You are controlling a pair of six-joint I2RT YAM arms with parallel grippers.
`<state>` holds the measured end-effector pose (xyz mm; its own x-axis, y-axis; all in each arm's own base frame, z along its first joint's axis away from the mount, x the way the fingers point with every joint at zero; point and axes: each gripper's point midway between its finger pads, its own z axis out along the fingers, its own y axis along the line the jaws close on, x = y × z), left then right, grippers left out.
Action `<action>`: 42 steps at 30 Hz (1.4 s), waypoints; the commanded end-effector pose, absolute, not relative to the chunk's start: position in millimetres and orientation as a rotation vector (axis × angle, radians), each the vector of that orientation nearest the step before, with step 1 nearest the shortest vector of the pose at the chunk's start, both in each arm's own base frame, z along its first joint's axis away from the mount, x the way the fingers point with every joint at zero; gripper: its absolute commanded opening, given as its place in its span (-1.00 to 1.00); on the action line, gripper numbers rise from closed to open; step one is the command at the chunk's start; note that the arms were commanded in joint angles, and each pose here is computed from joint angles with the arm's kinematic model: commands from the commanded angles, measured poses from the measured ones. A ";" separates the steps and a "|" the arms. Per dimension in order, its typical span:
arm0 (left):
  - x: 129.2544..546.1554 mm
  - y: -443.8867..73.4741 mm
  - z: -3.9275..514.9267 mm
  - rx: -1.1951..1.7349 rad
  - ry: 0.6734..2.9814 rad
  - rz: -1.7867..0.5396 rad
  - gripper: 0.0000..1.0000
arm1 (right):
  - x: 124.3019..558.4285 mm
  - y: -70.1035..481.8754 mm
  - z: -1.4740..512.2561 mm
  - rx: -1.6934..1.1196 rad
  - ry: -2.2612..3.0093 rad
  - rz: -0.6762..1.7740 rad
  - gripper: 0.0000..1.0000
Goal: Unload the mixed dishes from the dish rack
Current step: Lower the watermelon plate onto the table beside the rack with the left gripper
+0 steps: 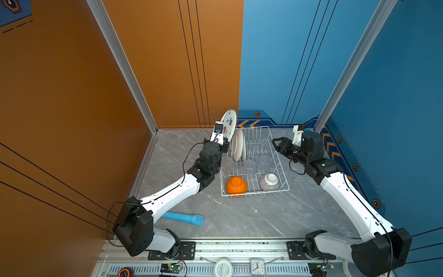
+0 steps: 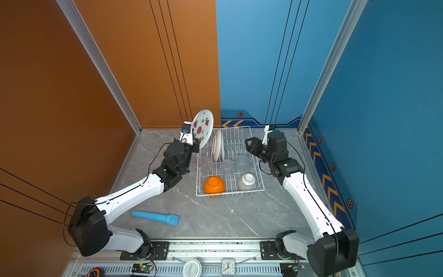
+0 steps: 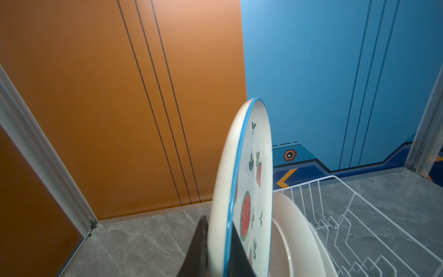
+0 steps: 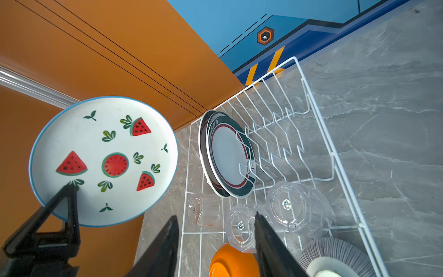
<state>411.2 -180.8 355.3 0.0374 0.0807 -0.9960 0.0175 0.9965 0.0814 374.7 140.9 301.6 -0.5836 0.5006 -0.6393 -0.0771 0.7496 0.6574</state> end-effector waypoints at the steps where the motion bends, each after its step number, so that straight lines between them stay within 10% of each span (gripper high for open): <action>1: 401.9 -157.4 385.6 -0.068 1.484 -0.097 -1.00 | 366.4 144.0 283.5 0.225 2.116 0.753 0.05; 20: 376.2 14.4 275.7 -0.657 1.738 -0.084 -1.00 | 355.5 170.6 243.0 0.003 2.255 0.710 0.12; 42: 387.2 45.7 171.7 -0.886 1.848 -0.377 -1.00 | 348.0 181.6 210.2 -0.006 2.349 0.696 0.10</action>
<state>369.4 48.4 140.2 -0.3179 -0.6898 -0.6505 -0.5017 0.7045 -0.5019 354.0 180.0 223.6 -0.7418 0.2013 -0.6397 -0.1939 0.8488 0.4919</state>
